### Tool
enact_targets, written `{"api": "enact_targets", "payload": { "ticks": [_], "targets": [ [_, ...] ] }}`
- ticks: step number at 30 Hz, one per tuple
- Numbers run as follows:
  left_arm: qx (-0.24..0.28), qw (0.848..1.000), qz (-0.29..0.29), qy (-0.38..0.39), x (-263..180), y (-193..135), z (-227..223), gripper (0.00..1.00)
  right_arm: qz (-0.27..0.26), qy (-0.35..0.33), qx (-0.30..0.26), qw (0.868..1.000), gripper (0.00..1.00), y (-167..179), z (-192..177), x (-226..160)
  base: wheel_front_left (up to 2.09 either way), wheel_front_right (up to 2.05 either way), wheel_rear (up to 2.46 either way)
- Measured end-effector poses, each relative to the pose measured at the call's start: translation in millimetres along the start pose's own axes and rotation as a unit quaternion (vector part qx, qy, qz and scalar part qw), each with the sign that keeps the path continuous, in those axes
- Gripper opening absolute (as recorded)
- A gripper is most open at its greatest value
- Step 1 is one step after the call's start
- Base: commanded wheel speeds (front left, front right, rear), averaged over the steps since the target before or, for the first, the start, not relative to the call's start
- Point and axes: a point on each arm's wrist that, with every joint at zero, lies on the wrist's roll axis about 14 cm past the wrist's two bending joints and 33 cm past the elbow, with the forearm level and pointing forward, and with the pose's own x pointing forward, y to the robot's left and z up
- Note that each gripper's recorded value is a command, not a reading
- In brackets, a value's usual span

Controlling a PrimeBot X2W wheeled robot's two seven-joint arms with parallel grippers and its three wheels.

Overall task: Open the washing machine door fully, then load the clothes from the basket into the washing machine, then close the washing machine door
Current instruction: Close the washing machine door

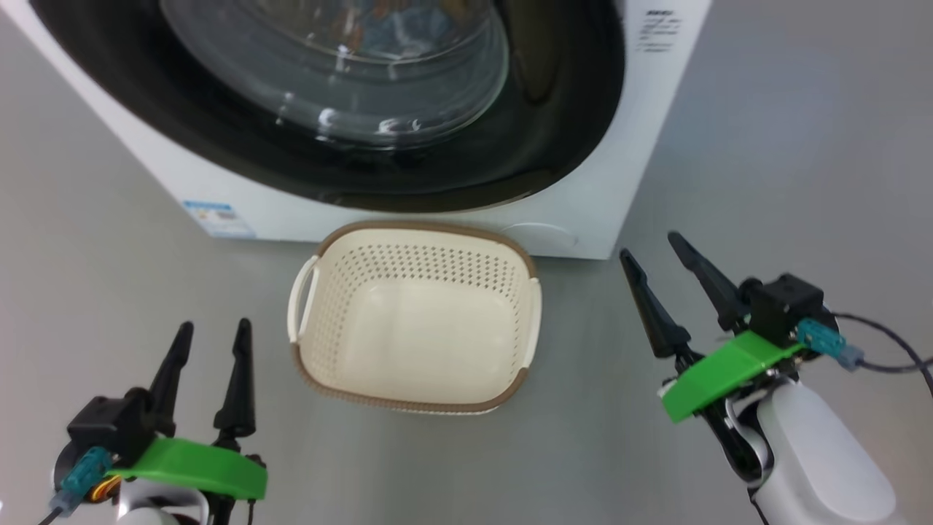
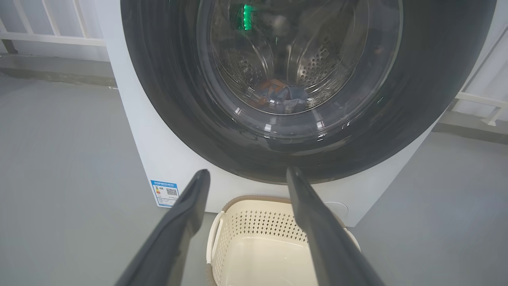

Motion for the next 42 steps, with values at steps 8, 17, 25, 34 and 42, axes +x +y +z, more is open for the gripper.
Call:
{"api": "enact_targets", "payload": {
  "ticks": [8, 17, 25, 34, 42],
  "targets": [
    [-0.001, 1.0, -0.011, 0.009, -6.0, -5.2, -5.3, 1.0, -0.065, -0.001, 0.001, 0.998, 1.0, -29.1, 5.9, -46.6, 0.0, 0.0, 0.0],
    [0.001, 0.999, -0.036, 0.012, -6.3, -20.1, -7.7, 1.0, -0.139, -0.015, -0.008, 0.99, 1.0, -63.4, 21.0, -101.1, 0.0, 0.0, 0.0],
    [0.01, 0.999, -0.045, 0.012, -8.5, -23.6, -6.4, 1.0, -0.184, -0.026, -0.016, 0.982, 1.0, -82.8, 31.2, -138.6, 0.0, 0.0, 0.0],
    [0.024, 0.999, -0.037, 0.019, -17.5, -15.0, -9.4, 1.0, -0.216, -0.034, -0.02, 0.975, 1.0, -95.9, 37.1, -164.8, 0.0, 0.0, 0.0],
    [0.033, 0.999, -0.03, 0.023, -23.5, -8.0, -10.9, 1.0, -0.226, -0.032, -0.017, 0.973, 1.0, -98.6, 34.4, -172.9, 0.0, 0.0, 0.0]
  ]
}}
